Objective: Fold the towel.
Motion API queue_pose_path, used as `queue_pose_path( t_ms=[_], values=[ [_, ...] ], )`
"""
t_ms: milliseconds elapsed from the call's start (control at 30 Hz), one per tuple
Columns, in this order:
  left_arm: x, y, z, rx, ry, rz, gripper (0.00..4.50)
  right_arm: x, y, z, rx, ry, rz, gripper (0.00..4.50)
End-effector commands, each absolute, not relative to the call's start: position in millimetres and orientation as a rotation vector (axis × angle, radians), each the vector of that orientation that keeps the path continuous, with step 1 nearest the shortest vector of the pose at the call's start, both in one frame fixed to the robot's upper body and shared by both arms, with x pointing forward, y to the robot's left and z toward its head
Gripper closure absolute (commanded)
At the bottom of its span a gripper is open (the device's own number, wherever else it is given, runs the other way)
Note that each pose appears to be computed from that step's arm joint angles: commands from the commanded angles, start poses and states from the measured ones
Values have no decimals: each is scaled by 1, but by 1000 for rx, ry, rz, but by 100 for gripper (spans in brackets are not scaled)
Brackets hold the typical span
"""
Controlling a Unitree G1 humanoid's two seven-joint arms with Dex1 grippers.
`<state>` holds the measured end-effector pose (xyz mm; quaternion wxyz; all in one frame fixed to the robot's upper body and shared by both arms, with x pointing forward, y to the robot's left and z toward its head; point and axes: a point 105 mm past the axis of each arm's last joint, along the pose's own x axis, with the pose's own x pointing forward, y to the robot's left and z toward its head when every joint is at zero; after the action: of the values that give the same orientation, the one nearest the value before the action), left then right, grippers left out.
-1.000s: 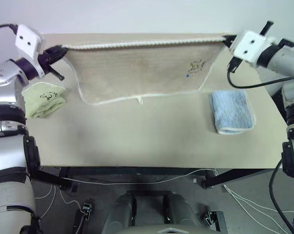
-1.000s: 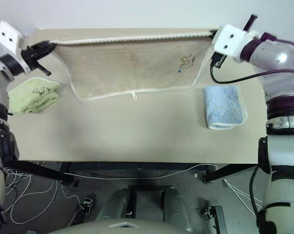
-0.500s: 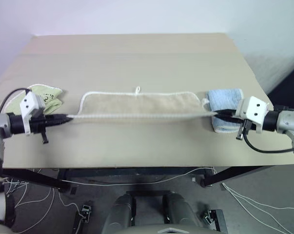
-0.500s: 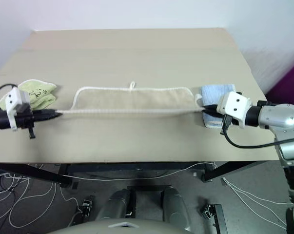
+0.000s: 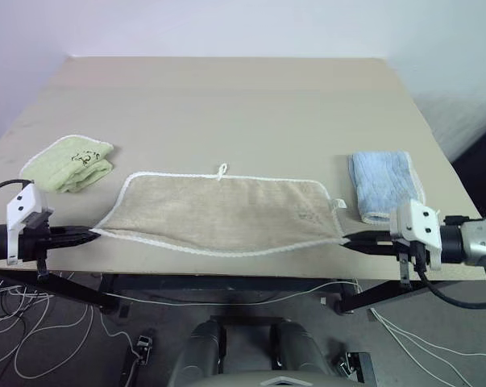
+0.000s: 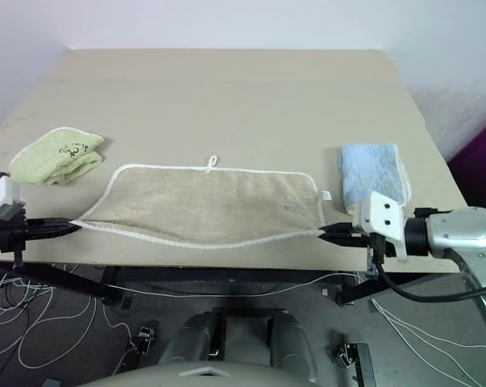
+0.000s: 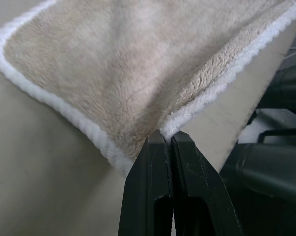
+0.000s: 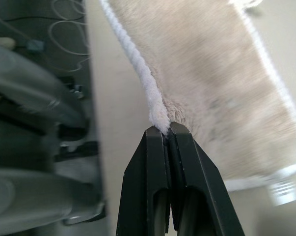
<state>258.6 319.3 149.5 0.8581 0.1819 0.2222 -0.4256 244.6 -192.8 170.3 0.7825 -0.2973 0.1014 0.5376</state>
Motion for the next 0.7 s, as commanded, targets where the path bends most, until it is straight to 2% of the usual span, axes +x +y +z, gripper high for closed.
queue_pose_path(
  t_ms=[33, 367, 567, 700],
  values=[
    [281, 318, 160, 446, 399, -833, 450, 270, -194, 183, -691, 144, 1081, 447],
    [351, 318, 159, 555, 297, -647, 450, 343, -206, 189, -762, 105, 935, 447],
    [379, 312, 153, 596, 280, -577, 450, 367, -207, 175, -777, 115, 904, 447],
    [389, 307, 147, 618, 283, -554, 450, 371, -207, 164, -783, 134, 914, 447]
  ],
)
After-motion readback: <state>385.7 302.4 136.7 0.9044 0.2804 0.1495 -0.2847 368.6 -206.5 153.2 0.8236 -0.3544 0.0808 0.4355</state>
